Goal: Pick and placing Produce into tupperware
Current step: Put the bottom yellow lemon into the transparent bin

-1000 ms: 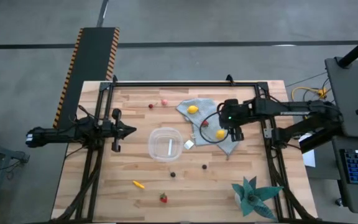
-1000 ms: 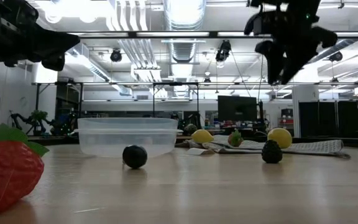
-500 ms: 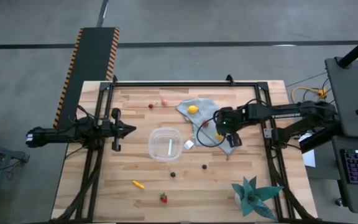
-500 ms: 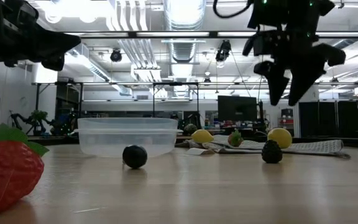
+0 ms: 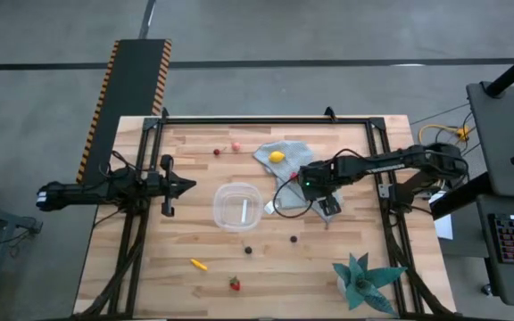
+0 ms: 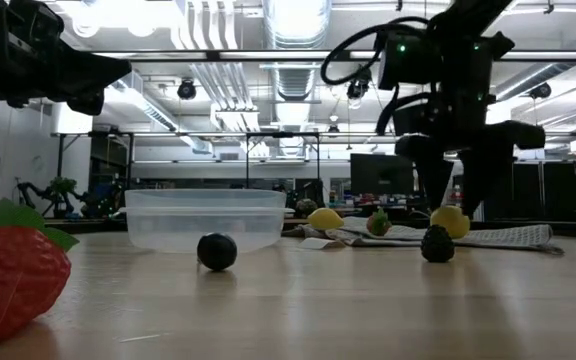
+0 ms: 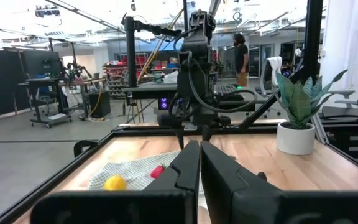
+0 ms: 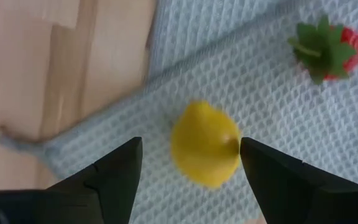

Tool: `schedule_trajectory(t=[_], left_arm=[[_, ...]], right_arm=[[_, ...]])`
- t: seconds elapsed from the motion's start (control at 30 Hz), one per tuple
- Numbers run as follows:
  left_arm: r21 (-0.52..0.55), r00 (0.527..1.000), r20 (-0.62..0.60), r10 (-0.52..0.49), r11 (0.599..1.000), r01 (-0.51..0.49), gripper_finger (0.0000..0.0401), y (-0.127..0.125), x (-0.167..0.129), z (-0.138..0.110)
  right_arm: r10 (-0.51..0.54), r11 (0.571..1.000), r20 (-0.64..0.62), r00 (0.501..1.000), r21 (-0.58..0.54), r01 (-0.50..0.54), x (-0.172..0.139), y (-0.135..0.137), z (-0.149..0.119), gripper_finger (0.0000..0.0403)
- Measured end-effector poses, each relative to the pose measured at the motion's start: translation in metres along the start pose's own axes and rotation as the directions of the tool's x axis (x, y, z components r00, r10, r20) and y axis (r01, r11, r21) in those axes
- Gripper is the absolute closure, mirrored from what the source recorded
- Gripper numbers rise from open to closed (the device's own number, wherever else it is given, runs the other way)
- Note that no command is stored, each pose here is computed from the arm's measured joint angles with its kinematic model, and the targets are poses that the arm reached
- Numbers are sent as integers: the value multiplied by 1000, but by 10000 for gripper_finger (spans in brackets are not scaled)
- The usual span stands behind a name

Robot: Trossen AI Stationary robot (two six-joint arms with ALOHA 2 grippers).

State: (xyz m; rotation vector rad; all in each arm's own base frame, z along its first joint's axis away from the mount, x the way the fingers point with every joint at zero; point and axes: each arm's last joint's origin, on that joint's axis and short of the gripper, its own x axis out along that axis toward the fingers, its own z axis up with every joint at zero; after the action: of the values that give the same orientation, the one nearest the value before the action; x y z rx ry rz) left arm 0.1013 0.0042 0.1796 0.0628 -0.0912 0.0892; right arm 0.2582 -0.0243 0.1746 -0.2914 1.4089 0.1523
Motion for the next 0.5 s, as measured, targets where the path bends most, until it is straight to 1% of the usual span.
schedule_trajectory(t=[0.27, 0.33, 0.5], left_arm=[[-6, 1000, -1, -1, 1000, 1, 401, 0, 0, 0], [-6, 1000, -2, -1, 1000, 1, 401, 0, 0, 0], [-6, 1000, -7, -2, 1000, 2, 401, 0, 0, -2]], right_arm=[[0, 1000, -57, 998, -29, -1, 18, -4, 2, 140], [-14, 1000, -76, 997, -20, 12, 20, -7, 0, 141], [-24, 999, -77, 997, 32, 26, 20, -14, -4, 149]])
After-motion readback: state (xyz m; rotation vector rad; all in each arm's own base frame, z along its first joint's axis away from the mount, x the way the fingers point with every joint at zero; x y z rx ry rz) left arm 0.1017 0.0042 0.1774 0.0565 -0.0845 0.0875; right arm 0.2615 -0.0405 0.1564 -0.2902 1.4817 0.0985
